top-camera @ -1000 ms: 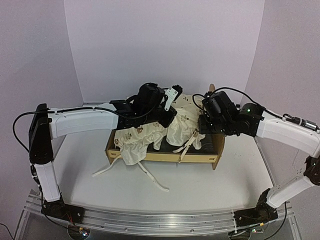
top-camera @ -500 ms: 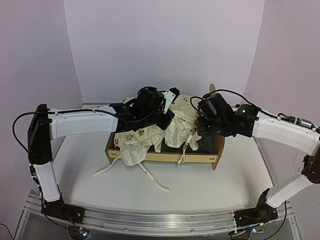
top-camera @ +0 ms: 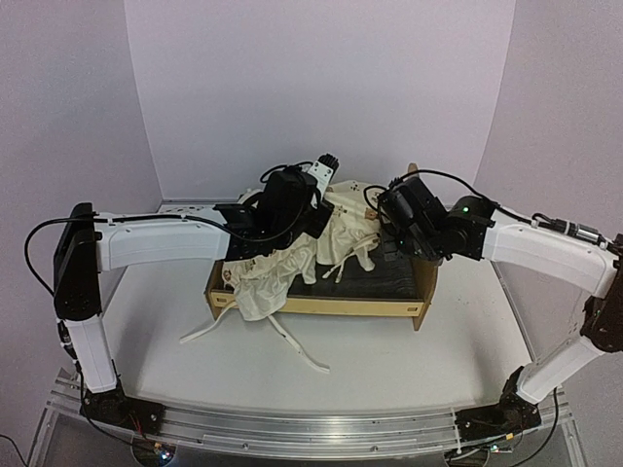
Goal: Set up the pet bed
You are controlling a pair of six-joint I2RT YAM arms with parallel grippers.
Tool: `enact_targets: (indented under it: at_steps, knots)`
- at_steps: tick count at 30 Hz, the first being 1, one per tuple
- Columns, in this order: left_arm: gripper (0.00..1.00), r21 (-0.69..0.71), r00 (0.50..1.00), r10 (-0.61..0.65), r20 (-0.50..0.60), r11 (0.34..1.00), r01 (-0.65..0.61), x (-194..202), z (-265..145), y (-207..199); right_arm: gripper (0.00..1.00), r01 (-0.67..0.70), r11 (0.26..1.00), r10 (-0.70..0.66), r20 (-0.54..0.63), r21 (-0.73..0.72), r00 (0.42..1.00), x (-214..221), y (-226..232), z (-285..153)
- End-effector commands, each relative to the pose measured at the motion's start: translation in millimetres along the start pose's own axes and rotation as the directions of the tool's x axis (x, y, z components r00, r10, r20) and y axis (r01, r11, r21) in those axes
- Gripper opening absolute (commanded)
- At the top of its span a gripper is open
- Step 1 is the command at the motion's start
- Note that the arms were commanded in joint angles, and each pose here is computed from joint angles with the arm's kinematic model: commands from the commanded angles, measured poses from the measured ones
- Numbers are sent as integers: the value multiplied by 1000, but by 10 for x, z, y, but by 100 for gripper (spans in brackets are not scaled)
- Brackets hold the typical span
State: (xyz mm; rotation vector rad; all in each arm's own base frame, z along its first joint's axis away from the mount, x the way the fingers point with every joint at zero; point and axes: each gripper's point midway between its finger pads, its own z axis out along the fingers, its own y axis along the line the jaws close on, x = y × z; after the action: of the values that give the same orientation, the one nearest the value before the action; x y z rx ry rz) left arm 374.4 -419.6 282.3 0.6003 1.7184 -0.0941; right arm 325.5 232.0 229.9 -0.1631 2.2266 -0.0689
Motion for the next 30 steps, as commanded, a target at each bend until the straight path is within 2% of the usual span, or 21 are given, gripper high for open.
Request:
enact_targets:
  at_steps: [1, 6, 11, 16, 18, 20, 23, 25, 27, 30]
  knots:
    - [0, -210, 985, -73, 158, 972, 106, -534, -308, 669, 0, 59, 998, -59, 20, -3, 998, -160, 40, -33]
    - [0, -328, 981, -42, 188, 939, 103, -580, -493, 1025, 2, 140, 990, -140, 6, -1, 990, -109, 68, 26]
    - [0, -368, 978, -26, 205, 924, 101, -653, -649, 1233, 11, 175, 984, -176, 29, 18, 984, -185, 13, -29]
    - [0, -350, 981, -33, 191, 932, 99, -579, -657, 1211, 26, 138, 990, -139, 94, 8, 986, -341, -164, -303]
    - [0, -329, 982, -38, 183, 939, 97, -550, -619, 1160, 28, 108, 993, -102, 103, -57, 990, -338, -155, -422]
    - [0, -295, 985, -46, 167, 951, 94, -516, -554, 1075, 30, 80, 976, -65, 82, -201, 995, -284, -6, -552]
    - [0, -236, 988, -77, 133, 966, 107, -468, -421, 913, 37, 43, 845, -55, -7, -532, 998, -111, 534, -799]
    - [0, -189, 990, -94, 110, 975, 114, -418, -330, 784, 42, -7, 716, -58, -69, -698, 996, -44, 859, -998]
    - [0, -168, 990, -102, 93, 979, 117, -373, -274, 706, 46, -70, 643, -40, -124, -762, 991, -36, 1042, -1071]
    - [0, -146, 990, -114, 84, 981, 126, -354, -249, 653, 53, -127, 628, -14, -174, -768, 985, -34, 1156, -1007]
